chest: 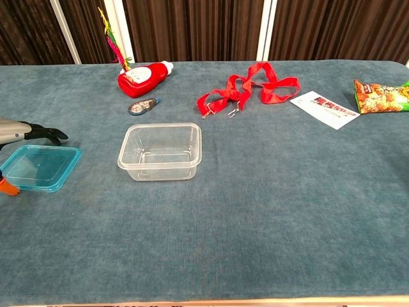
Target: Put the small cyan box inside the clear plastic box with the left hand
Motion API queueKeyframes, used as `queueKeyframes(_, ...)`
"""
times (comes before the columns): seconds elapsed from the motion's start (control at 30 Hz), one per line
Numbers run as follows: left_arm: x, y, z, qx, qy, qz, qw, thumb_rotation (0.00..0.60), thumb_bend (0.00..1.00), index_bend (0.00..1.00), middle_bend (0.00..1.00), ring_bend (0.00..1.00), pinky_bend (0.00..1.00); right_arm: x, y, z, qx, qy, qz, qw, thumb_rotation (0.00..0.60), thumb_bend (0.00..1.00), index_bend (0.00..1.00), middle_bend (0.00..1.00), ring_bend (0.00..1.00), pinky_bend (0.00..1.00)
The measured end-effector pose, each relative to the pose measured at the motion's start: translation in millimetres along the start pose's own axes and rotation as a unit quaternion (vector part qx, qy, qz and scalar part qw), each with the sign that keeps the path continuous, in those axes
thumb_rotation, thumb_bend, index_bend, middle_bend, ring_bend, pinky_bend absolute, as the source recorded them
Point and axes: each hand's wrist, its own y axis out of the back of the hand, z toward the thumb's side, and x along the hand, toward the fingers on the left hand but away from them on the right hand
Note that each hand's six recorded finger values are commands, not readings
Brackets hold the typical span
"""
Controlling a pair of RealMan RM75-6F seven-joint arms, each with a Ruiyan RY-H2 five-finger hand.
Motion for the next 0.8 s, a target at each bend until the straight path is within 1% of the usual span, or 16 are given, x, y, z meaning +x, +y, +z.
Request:
queueKeyframes(0.3, 3.1, -1.9, 3.2, 0.010, 0.001, 0.003, 0.9999, 0.600, 0.05, 0.00, 0.14, 0.00, 0.00, -0.3, 0.0, -0.7, -0.002, -0.002, 0.001, 1.0000, 0.600, 0.31, 0.04, 0.04, 0.04, 0.00)
queueKeyframes(0.4, 3.5, -2.3, 3.9, 0.013, 0.002, 0.003, 0.9999, 0.600, 0.06, 0.00, 0.16, 0.00, 0.00, -0.2, 0.1, -0.5, -0.001, -0.002, 0.001, 1.0000, 0.600, 0.31, 0.04, 0.04, 0.04, 0.00)
queueKeyframes(0.6, 3.1, -0.2, 4.0, 0.013, 0.002, 0.012, 0.9998, 0.600, 0.10, 0.00, 0.21, 0.00, 0.00, -0.2, -0.2, -0.4, -0.003, -0.002, 0.003, 1.0000, 0.600, 0.31, 0.04, 0.04, 0.04, 0.00)
queueKeyframes(0.7, 3.2, -1.9, 2.3, 0.016, 0.004, 0.011, 0.9998, 0.600, 0.14, 0.00, 0.22, 0.00, 0.00, -0.2, -0.4, -0.5, -0.005, -0.002, 0.004, 1.0000, 0.600, 0.31, 0.04, 0.04, 0.04, 0.00)
queueKeyframes(0.8, 3.9, -3.0, 1.1, 0.017, 0.006, 0.010, 0.9998, 0.600, 0.21, 0.00, 0.24, 0.00, 0.00, -0.1, -0.5, -0.6, -0.006, -0.003, 0.005, 1.0000, 0.600, 0.31, 0.04, 0.04, 0.04, 0.00)
